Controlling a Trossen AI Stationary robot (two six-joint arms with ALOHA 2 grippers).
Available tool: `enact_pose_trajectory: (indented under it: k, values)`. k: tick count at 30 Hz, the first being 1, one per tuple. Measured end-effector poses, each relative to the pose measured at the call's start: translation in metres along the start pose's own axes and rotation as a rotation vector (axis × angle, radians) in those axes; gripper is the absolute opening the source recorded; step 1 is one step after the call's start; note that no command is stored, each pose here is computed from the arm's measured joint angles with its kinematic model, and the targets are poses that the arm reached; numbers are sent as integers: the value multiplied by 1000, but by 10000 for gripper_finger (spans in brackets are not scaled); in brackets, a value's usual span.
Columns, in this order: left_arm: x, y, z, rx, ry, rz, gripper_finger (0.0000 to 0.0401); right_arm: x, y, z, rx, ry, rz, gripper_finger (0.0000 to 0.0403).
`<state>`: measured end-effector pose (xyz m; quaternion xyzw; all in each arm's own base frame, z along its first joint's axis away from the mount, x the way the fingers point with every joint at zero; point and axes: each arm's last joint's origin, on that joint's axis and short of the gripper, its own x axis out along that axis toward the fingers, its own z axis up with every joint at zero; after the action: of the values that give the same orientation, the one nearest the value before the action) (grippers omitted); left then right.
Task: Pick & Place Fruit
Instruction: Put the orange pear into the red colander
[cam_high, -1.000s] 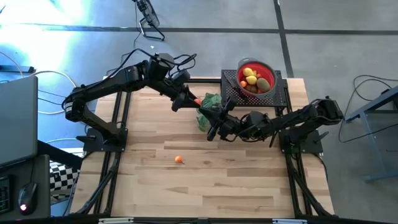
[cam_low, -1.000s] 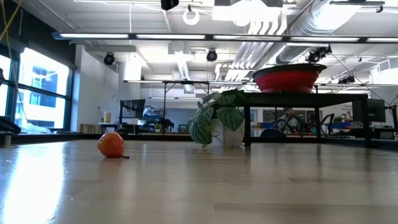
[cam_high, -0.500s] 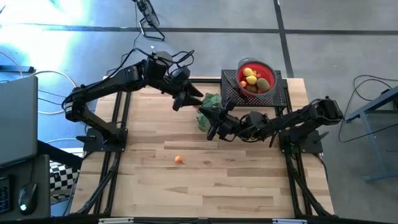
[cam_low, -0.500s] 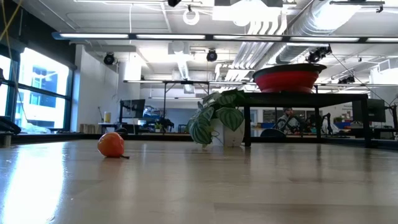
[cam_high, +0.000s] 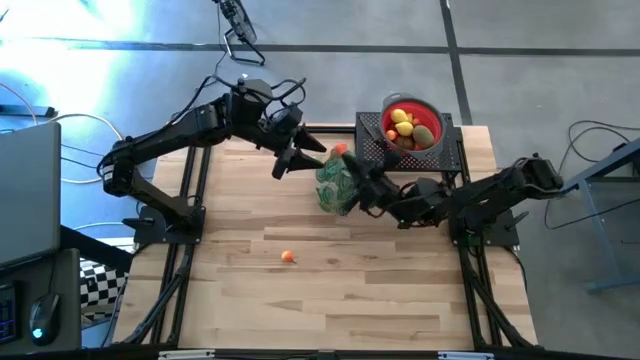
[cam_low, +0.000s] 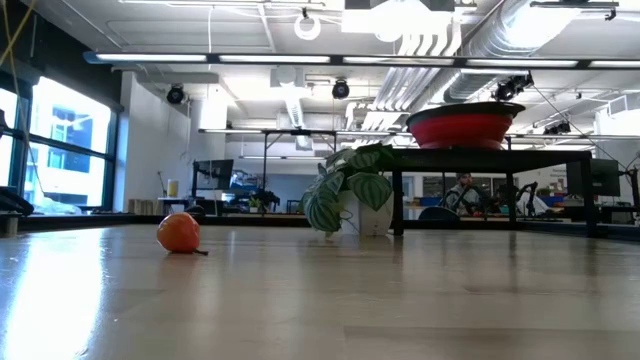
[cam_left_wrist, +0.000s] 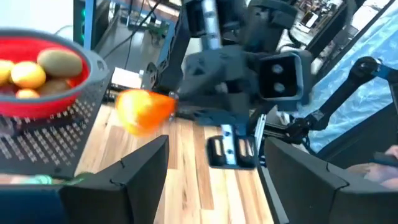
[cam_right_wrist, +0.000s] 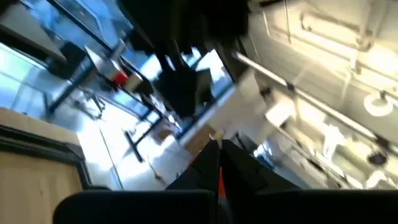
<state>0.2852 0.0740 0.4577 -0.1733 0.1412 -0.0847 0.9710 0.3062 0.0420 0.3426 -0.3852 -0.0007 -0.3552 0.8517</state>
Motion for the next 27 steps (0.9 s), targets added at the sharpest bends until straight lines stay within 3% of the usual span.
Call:
enact_pose_trajectory:
  k: [9, 16, 20, 27]
  values:
    - [-4, -3, 5, 56, -11, 1, 260, -6, -42, -8, 46, 266, -137, 3]
    - [-4, 1, -2, 57, 41, 107, 260, -6, -74, -24, 140, 366, -205, 3]
    - [-5, 4, -6, 87, 73, 175, 260, -2, -87, -41, 182, 431, -241, 3]
    - [-5, 4, -7, 116, 87, 181, 260, 12, -100, -81, 261, 541, -252, 3]
